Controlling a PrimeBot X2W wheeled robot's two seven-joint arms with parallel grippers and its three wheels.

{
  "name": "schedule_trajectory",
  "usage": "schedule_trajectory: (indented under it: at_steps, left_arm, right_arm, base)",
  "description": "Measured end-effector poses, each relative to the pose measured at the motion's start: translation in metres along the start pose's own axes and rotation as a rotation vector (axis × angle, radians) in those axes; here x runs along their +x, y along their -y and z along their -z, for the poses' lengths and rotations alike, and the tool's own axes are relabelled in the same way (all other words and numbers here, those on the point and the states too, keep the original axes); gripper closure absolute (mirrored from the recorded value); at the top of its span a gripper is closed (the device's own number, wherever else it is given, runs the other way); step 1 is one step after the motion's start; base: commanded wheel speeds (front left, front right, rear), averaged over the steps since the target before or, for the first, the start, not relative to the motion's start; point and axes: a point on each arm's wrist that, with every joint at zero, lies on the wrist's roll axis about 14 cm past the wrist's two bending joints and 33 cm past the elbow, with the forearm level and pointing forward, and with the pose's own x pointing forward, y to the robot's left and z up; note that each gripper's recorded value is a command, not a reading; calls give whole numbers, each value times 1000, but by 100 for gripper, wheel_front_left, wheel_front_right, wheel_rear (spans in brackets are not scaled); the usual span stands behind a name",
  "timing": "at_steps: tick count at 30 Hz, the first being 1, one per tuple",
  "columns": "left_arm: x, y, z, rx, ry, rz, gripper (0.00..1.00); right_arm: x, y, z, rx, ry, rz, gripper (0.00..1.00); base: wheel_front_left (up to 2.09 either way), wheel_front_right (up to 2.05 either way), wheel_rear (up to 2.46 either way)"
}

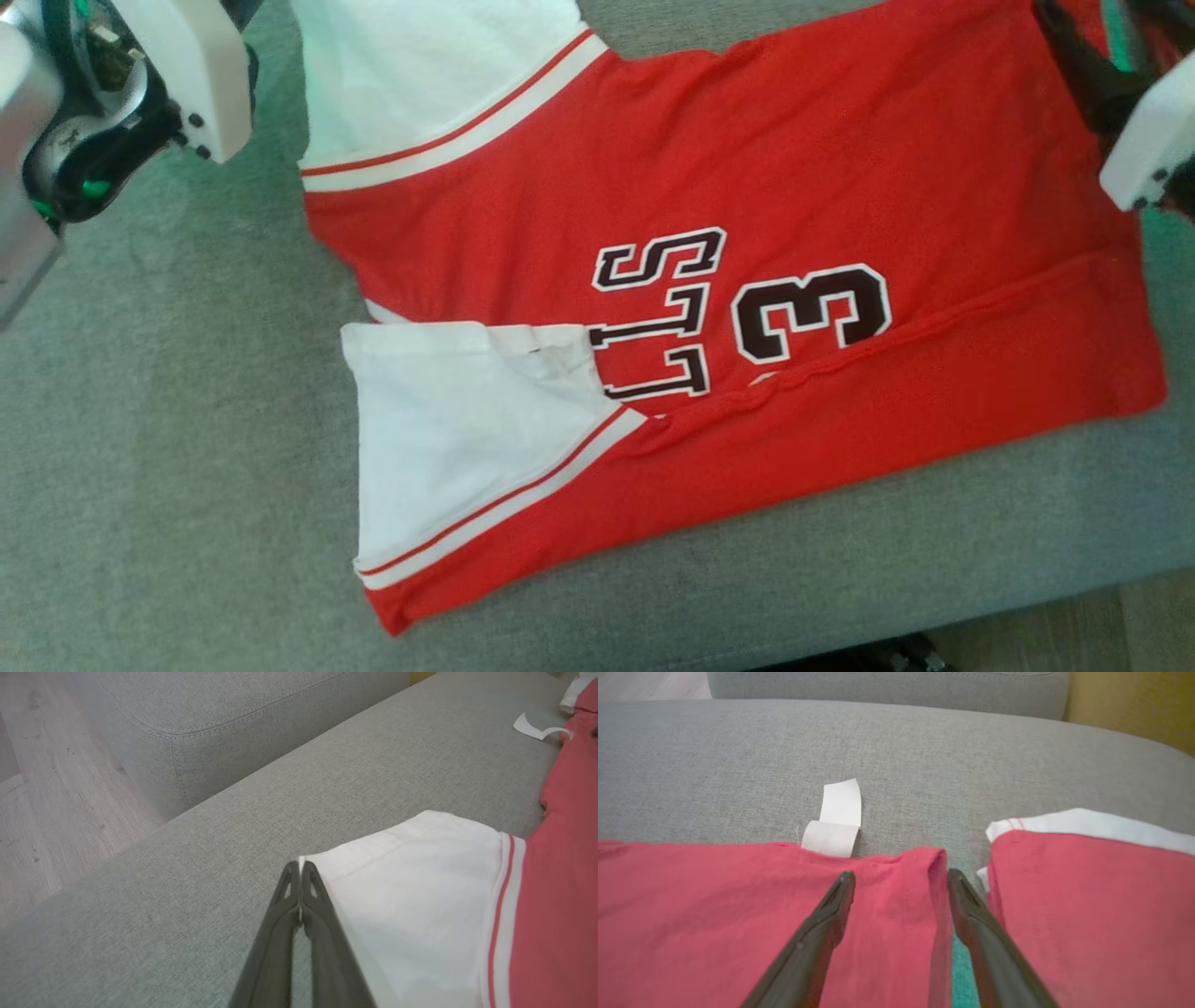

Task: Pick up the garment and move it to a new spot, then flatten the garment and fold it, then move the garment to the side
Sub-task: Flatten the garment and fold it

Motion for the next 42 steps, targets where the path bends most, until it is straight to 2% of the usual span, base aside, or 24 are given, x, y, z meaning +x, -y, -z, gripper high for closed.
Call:
schedule_trajectory:
  at_steps: [11, 12, 14, 15, 16, 19, 21, 26, 30, 38, 42]
  left_arm:
    - [-1, -1, 3, 2, 10, 6, 100]
    - [-2, -2, 3, -1, 10, 6, 100]
    - [-2, -3, 2, -6, 19, 6, 100]
    - [-2, -2, 2, -6, 21, 6, 100]
    - [-2, -2, 3, -7, 19, 7, 100]
    - [-3, -2, 4, -4, 20, 7, 100]
    - [-4, -2, 2, -2, 28, 5, 100]
    - [-7, -3, -4, 1, 52, -1, 100]
    - [-12, -9, -11, 48, 94, -30, 100]
    - [-43, -29, -55, 179, 286, -139, 100]
    - [-61, -26, -72, 191, 350, -161, 100]
  right_arm:
    - [24, -4, -8, -6, -45, -27, 0]
    - [26, -5, -9, -2, -44, -29, 5]
    - [29, -6, -10, -1, -47, -34, 20]
    - [30, -6, -11, -1, -45, -36, 32]
    - [30, -7, -11, 0, -45, -38, 54]
    - [31, -6, -7, 1, -56, -38, 69]
    - [30, -4, -4, -4, -68, -33, 100]
    - [28, 5, -7, -30, -53, -11, 100]
    - [26, 11, -15, -22, -7, 8, 100]
    - [12, 15, -59, 30, 175, 19, 100]
    - [1, 10, -73, 62, 231, 6, 100]
  base:
    - [0, 0, 0]
    - [0, 0, 0]
    - [0, 0, 0]
    - [0, 0, 0]
    - [0, 0, 0]
    - [0, 0, 0]
    - [0, 0, 0]
    - [0, 0, 0]
    - [0, 0, 0]
    - [0, 0, 0]
    - [0, 0, 0]
